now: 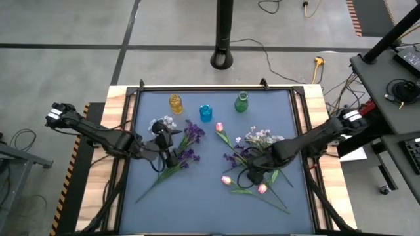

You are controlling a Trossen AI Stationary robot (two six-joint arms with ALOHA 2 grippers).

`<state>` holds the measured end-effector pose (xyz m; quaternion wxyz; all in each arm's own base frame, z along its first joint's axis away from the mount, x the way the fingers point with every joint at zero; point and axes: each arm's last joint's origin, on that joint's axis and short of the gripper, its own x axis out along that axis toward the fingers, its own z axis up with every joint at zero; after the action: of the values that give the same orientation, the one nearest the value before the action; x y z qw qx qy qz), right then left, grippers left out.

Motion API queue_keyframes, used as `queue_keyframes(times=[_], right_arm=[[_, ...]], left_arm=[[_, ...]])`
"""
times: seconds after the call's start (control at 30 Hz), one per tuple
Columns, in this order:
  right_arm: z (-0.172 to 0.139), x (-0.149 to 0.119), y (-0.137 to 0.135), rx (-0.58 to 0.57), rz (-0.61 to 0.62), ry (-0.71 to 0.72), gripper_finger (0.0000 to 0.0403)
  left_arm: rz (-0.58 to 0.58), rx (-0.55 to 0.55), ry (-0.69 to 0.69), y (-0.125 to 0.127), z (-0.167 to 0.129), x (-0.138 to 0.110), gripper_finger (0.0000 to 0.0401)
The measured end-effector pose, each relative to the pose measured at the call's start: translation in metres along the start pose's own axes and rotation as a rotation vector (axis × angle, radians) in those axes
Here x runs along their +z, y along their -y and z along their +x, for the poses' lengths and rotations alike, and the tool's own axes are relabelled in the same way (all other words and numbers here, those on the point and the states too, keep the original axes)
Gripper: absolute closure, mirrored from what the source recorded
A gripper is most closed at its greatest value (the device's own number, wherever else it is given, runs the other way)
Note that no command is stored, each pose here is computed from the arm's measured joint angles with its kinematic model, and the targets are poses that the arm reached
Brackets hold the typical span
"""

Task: Sort flowers into vase by color
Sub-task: Put the right purple flower into the green vase

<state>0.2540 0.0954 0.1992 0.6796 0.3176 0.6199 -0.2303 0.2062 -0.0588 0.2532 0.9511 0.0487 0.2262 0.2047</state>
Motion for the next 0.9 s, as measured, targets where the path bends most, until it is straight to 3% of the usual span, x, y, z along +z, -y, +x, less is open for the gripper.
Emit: queue_keyframes(times=[0.23,0.43,0.63,0.77,0.9], right_arm=[[0.019,0.009,-0.018,-0.059,-0.046,-0.028,0.0078],[0.037,0.007,-0.015,-0.132,-0.035,-0.063,0.0078],[0.037,0.007,-0.014,-0.135,-0.021,-0.041,0.0081],[0.036,0.008,-0.014,-0.137,-0.014,-0.026,0.0118],[0.037,0.008,-0.014,-0.136,-0.019,-0.022,0.019]], left_arm=[[0.001,0.002,-0.007,0.002,0.003,-0.001,0.0113],[-0.004,0.002,-0.006,0.002,0.003,-0.001,0.0113],[0.02,0.02,0.008,0.002,0.003,0.0,0.0113],[0.031,0.043,0.032,0.001,0.002,0.003,0.0113],[0.03,0.048,0.037,0.001,0.002,0.003,0.0113]])
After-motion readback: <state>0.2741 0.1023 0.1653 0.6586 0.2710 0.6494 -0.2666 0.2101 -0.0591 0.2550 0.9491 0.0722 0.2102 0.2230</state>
